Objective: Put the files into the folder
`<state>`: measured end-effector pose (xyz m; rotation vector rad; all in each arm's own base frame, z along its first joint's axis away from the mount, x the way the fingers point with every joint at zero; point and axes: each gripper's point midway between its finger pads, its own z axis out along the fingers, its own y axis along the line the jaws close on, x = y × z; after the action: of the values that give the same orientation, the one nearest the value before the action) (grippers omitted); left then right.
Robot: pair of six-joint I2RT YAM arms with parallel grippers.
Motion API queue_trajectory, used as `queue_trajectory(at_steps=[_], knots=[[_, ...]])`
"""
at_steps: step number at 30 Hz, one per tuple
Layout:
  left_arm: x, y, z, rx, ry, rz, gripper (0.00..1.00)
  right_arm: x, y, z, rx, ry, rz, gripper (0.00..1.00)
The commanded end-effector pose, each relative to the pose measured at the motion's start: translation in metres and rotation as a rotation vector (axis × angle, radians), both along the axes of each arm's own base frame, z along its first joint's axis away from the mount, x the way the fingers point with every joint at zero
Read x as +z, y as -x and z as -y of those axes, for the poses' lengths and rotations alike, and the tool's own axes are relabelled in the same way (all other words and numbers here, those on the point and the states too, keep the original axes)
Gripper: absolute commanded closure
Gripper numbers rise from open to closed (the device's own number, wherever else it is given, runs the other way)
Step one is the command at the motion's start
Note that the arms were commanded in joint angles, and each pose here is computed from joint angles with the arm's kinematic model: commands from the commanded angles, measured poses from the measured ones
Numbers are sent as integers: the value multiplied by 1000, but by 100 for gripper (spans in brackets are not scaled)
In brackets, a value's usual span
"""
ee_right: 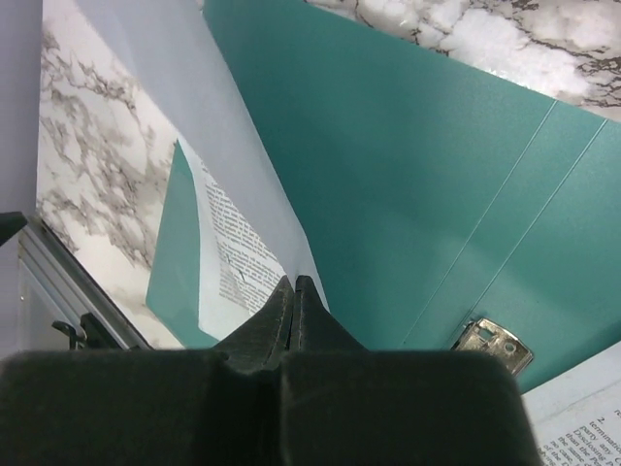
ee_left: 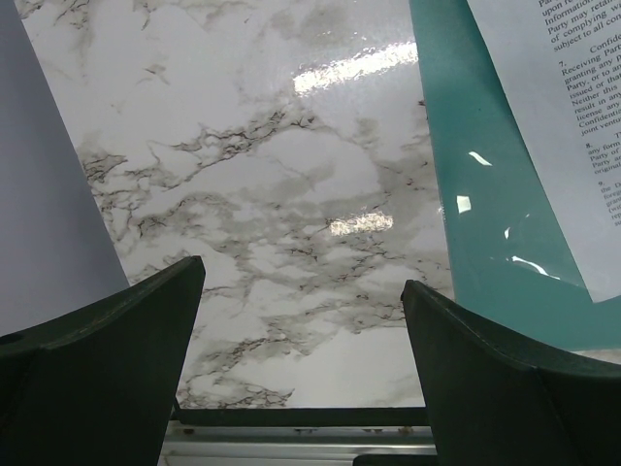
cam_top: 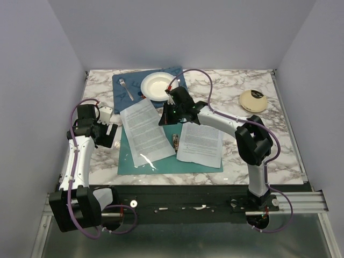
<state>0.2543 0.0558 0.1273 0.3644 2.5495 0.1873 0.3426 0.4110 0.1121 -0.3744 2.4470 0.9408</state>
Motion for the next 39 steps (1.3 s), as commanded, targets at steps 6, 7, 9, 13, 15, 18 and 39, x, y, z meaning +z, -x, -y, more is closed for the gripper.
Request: queue_trajectory(at_steps=[6,7,9,13,15,18,39], knots=[[4,2,-6,-10,-32,14,1,-11,-7,-11,-66,-22,-20,100],[4,2,-7,-9,-33,13,1,-13,-5,-11,-77,-22,-29,100],[3,2,-6,-10,-29,12,1,-18,1,-9,-93,-7,-37,99],[1,2,-6,-9,-26,8,1,-25,10,-4,-138,12,-62,100],[3,2,-6,-8,-27,12,1,-34,14,5,-160,36,-70,99],[1,2,-6,-10,-26,9,1,-36,19,13,-184,48,-80,100],[4,3,-5,-10,-22,16,1,-48,28,-12,-195,21,-132,99]])
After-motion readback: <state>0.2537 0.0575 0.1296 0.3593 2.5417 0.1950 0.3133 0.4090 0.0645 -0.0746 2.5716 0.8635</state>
